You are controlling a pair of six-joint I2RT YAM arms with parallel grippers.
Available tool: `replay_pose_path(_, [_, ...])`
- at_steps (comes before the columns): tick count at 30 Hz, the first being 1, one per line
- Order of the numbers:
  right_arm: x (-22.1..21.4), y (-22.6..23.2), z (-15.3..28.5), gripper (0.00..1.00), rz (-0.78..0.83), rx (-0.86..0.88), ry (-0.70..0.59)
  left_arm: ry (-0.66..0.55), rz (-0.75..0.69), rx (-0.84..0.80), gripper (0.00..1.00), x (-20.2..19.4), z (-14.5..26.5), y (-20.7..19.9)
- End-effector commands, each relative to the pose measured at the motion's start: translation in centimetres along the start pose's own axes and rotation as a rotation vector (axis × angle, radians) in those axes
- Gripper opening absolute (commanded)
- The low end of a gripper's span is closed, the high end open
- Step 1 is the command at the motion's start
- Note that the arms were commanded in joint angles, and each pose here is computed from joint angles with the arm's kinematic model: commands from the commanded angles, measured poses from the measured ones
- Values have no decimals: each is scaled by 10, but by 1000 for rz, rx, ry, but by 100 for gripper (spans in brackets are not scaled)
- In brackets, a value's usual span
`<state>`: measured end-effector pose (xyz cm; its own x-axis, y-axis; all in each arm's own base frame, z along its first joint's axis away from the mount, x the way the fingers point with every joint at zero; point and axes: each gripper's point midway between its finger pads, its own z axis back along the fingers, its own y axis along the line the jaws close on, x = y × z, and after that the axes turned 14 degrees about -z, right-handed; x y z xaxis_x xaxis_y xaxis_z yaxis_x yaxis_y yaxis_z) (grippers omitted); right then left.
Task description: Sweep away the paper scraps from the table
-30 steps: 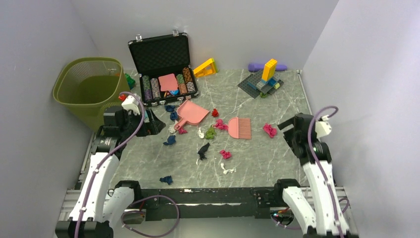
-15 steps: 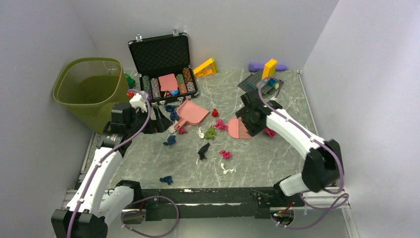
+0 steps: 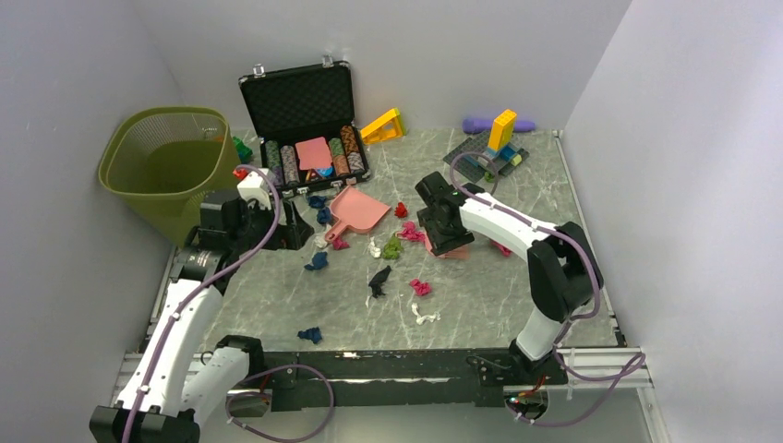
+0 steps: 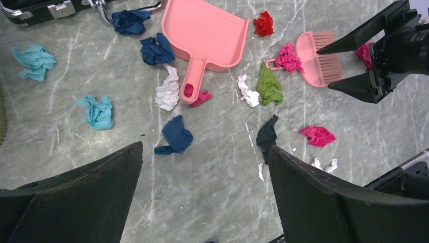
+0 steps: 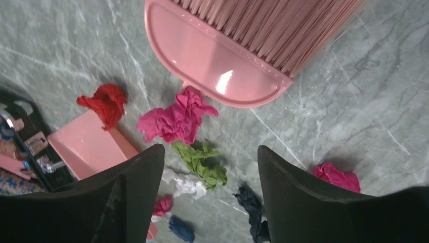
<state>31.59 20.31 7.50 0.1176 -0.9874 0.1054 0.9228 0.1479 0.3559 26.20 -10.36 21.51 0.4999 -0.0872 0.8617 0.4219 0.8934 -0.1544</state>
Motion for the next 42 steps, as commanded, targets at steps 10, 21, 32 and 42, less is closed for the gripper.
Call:
replay_pose_path(10, [-20, 28, -33, 61, -216, -42, -4, -32, -77, 17, 98, 2, 8, 2])
replay_pose_path(21, [-7, 25, -66, 64, -301, -121, -38, -46, -80, 4, 98, 3, 9, -1])
replay_pose_path(32, [10, 24, -63, 28, -254, -127, -57, -53, -82, 0, 98, 2, 11, -2])
replay_pose_path(42, [52, 38, -7, 20, 105, 50, -116, -49, -81, -14, 98, 1, 10, -4])
